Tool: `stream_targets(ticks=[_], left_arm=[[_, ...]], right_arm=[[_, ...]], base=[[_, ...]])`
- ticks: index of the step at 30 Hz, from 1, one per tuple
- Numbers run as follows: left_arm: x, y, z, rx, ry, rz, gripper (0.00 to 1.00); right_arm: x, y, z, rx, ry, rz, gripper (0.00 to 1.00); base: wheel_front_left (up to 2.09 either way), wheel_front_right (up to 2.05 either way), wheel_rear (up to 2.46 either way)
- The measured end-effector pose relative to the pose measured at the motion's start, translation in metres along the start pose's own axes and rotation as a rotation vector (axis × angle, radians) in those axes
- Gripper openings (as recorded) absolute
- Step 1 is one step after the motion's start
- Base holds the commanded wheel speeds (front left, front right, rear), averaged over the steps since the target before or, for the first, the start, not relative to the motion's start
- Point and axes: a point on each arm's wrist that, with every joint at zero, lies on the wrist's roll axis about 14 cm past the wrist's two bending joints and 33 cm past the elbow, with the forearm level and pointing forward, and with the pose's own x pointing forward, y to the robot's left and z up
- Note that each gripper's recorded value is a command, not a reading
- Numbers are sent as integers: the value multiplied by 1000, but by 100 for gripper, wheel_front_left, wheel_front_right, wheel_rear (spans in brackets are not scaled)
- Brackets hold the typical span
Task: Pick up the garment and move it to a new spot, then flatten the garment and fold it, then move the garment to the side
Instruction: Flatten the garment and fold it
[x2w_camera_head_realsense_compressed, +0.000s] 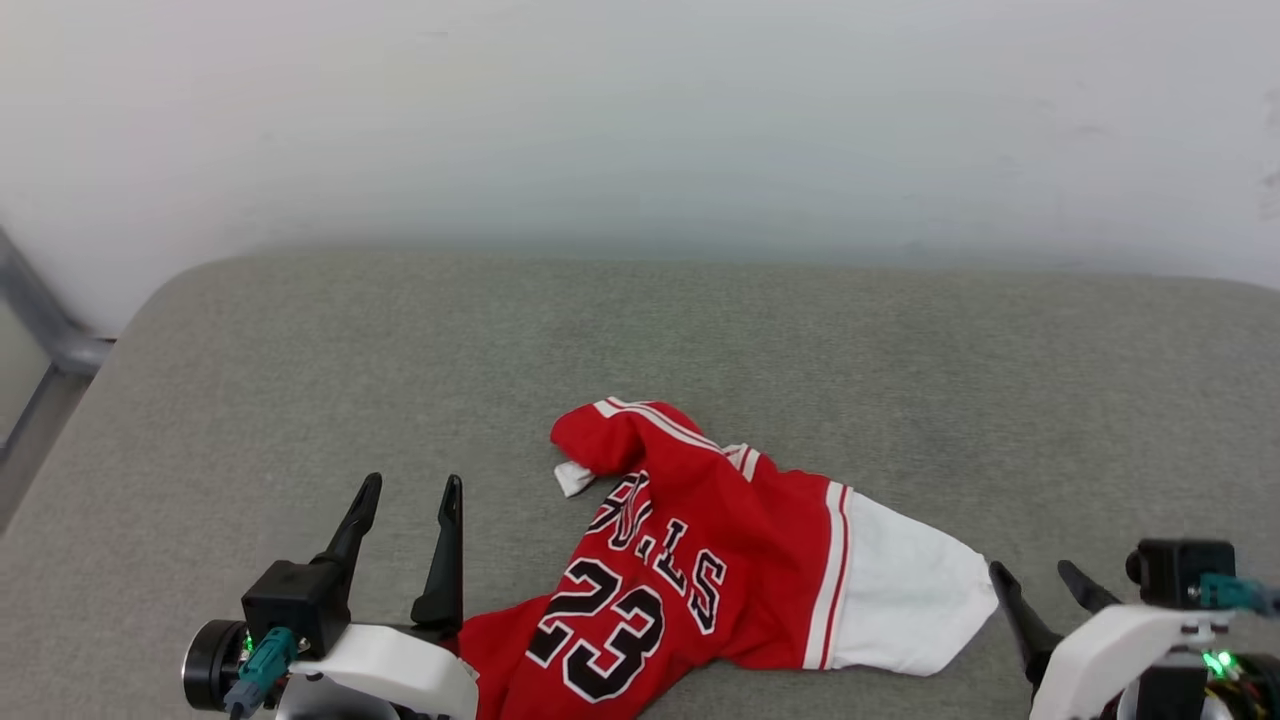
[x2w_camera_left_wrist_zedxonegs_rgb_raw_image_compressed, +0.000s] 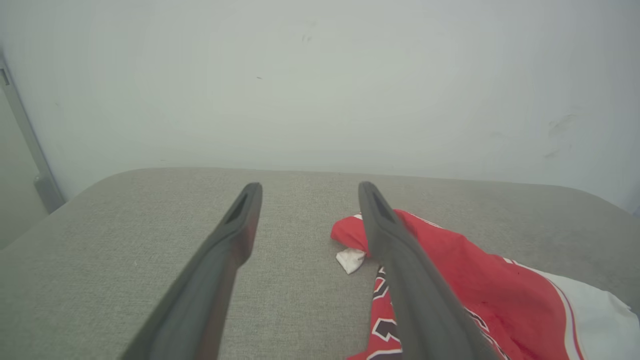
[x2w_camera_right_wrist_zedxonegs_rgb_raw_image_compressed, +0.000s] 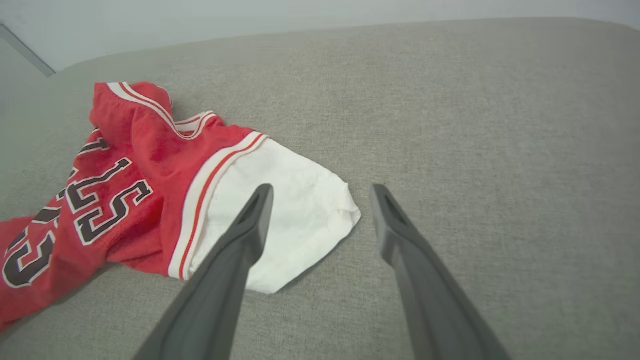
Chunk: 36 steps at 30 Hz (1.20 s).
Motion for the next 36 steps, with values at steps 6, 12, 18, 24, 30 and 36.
stream_targets(ticks=[6,12,18,24,30,36], left_arm=[[-7,10,1,-4,-1,34,100],[-1,16,1,-23,-3,59,100],[3,29,-9,-33,23,99,100],[5,41,-19,-31,47,140,100],[5,45,-23,-28,52,153,100],[5,43,-26,-36,58,147,100]], right_arm=[[40,9,-9,-43,183,82,100],[86,40,-16,-153,367,191,100],[121,61,-32,-252,517,259,100],[135,63,-66,-297,688,278,100],[130,60,-88,-279,844,275,38],[128,65,-79,-265,795,296,0]], base=[[0,0,0],[0,0,0],[0,0,0],[0,0,0],[0,0,0],[0,0,0]])
